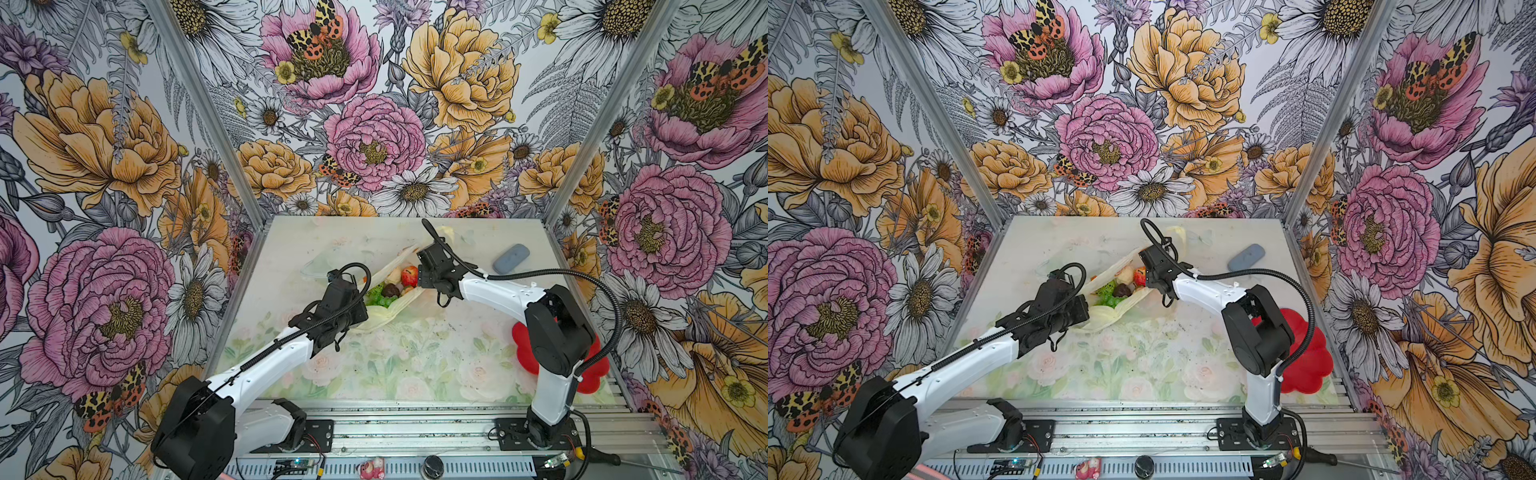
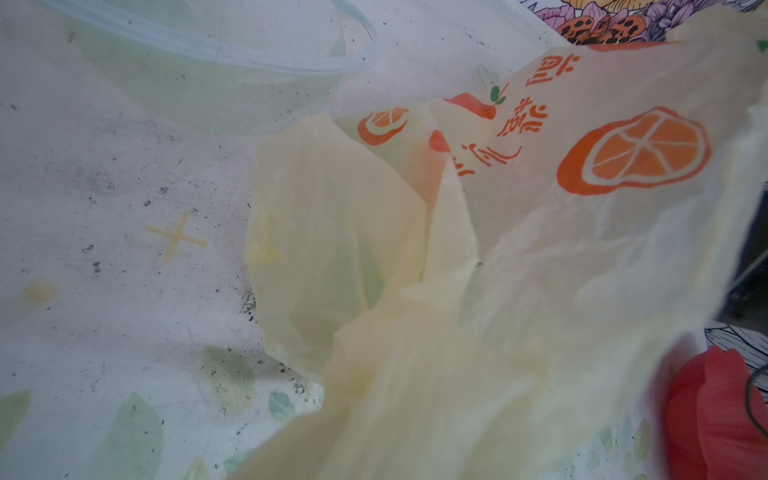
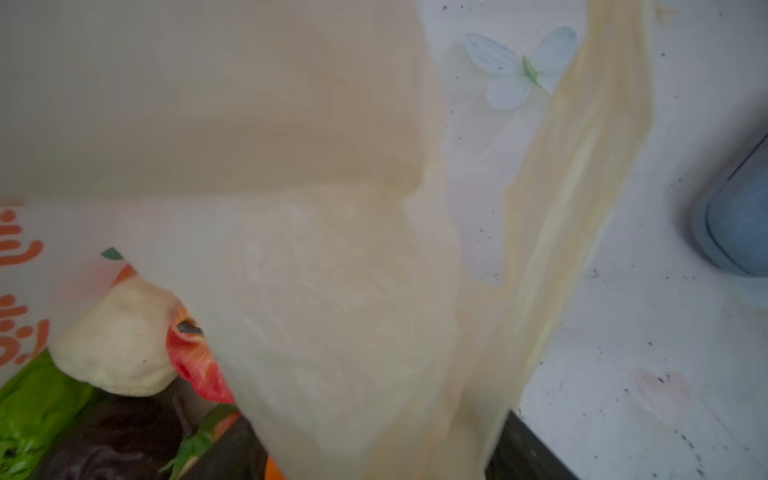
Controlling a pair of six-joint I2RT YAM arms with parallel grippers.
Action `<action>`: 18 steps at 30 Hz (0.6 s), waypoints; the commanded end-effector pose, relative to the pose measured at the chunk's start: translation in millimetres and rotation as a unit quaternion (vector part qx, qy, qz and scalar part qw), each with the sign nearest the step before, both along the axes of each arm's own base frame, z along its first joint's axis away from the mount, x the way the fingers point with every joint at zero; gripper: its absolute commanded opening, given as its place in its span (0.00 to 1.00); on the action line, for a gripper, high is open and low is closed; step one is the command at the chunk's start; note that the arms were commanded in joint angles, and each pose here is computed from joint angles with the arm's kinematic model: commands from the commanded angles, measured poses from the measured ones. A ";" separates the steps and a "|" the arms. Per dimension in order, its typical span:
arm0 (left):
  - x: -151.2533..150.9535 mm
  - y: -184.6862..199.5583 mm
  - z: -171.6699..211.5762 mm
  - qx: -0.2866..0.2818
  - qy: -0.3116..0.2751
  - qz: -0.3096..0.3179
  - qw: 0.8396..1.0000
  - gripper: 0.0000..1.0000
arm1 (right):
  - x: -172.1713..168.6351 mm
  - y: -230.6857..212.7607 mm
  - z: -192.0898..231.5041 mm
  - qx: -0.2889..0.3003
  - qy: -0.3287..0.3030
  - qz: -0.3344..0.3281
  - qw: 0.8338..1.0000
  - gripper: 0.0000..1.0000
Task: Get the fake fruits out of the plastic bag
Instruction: 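Hold the bag with the left gripper while the right gripper lifts away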
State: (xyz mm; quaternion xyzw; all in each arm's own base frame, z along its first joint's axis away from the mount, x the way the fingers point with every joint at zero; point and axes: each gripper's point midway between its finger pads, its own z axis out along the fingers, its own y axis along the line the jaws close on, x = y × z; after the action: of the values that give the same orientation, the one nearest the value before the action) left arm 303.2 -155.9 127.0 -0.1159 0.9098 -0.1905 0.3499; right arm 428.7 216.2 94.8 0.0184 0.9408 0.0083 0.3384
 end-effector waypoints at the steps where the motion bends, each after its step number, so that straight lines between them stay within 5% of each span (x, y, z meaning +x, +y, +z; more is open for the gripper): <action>1: -3.1 8.7 -18.8 0.033 0.015 0.001 0.999 0.00 | 11.5 14.2 -5.3 0.037 0.021 0.030 0.999 0.63; 5: -6.8 12.4 -42.1 0.045 0.051 0.006 0.998 0.00 | 21.0 42.4 -6.6 0.118 0.026 0.070 0.990 0.20; 8: -0.9 27.8 -50.7 0.022 0.078 0.034 0.996 0.00 | 34.7 57.2 13.5 0.157 0.002 0.086 0.984 0.01; 14: 43.0 69.7 17.5 -0.017 0.005 0.101 0.995 0.00 | 53.8 90.7 93.7 0.262 -0.068 0.134 0.953 0.00; 18: 41.2 85.2 55.3 -0.026 -0.059 0.129 0.989 0.00 | 39.9 88.7 127.7 0.323 -0.119 0.156 0.926 0.00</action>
State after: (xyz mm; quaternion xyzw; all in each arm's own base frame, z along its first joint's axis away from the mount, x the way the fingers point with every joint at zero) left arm 343.4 -77.8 145.8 -0.2310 0.8844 -0.1668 0.3697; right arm 472.4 302.2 165.4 -0.0185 0.8845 0.2873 0.3672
